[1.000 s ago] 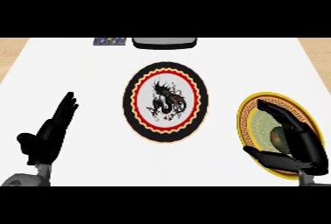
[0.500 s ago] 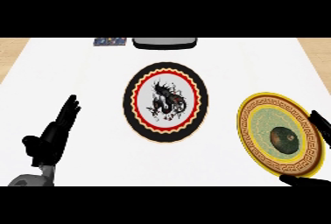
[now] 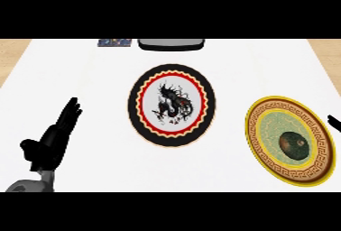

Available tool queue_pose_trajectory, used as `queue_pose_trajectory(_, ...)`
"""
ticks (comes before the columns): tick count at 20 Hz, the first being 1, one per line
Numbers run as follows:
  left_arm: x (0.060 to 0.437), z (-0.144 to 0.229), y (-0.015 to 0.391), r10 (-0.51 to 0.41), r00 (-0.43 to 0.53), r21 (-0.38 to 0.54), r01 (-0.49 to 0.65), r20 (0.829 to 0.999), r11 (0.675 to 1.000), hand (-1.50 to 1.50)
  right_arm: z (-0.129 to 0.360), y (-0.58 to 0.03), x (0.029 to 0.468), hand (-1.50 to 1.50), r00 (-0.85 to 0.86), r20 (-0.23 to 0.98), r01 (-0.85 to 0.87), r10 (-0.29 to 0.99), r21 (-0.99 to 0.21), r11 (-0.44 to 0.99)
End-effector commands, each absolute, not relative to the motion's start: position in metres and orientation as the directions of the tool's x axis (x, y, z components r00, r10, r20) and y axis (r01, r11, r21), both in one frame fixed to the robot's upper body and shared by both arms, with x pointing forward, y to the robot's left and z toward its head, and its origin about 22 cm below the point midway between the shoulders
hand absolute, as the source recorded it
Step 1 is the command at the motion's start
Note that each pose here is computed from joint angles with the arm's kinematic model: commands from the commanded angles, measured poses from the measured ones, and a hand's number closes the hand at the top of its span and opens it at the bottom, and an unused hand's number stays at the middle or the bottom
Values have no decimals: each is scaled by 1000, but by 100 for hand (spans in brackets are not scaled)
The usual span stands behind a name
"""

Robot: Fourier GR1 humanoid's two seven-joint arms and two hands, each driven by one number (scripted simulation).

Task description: Pick the squash from the plate and place it in the plate

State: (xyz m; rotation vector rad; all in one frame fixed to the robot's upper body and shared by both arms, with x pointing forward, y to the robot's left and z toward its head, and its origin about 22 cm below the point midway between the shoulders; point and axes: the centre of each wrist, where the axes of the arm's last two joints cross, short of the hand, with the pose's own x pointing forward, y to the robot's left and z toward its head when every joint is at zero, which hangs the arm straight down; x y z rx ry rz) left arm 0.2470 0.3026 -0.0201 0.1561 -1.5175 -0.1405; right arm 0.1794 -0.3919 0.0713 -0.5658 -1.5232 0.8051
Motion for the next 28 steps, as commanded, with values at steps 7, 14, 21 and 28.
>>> queue_pose_trajectory(7, 253, -20, 282, -173, 44, 174, -2, 984, 985, 0, 89, -392, 203, -150, 34, 516, -239, 856, -828, 508)
queue_pose_trajectory(14, 236, -30, 281, -195, 34, 195, 4, 980, 981, 0, 66, -385, 221, -150, 101, 399, -306, 911, -859, 410)
queue_pose_trajectory(21, 242, -32, 315, -190, 54, 191, -10, 980, 982, 0, 44, -373, 234, -150, 109, 419, -330, 901, -840, 430)
queue_pose_trajectory(28, 262, -26, 311, -185, 53, 185, 0, 981, 983, 0, 20, -366, 237, -150, 128, 360, -326, 924, -865, 382)
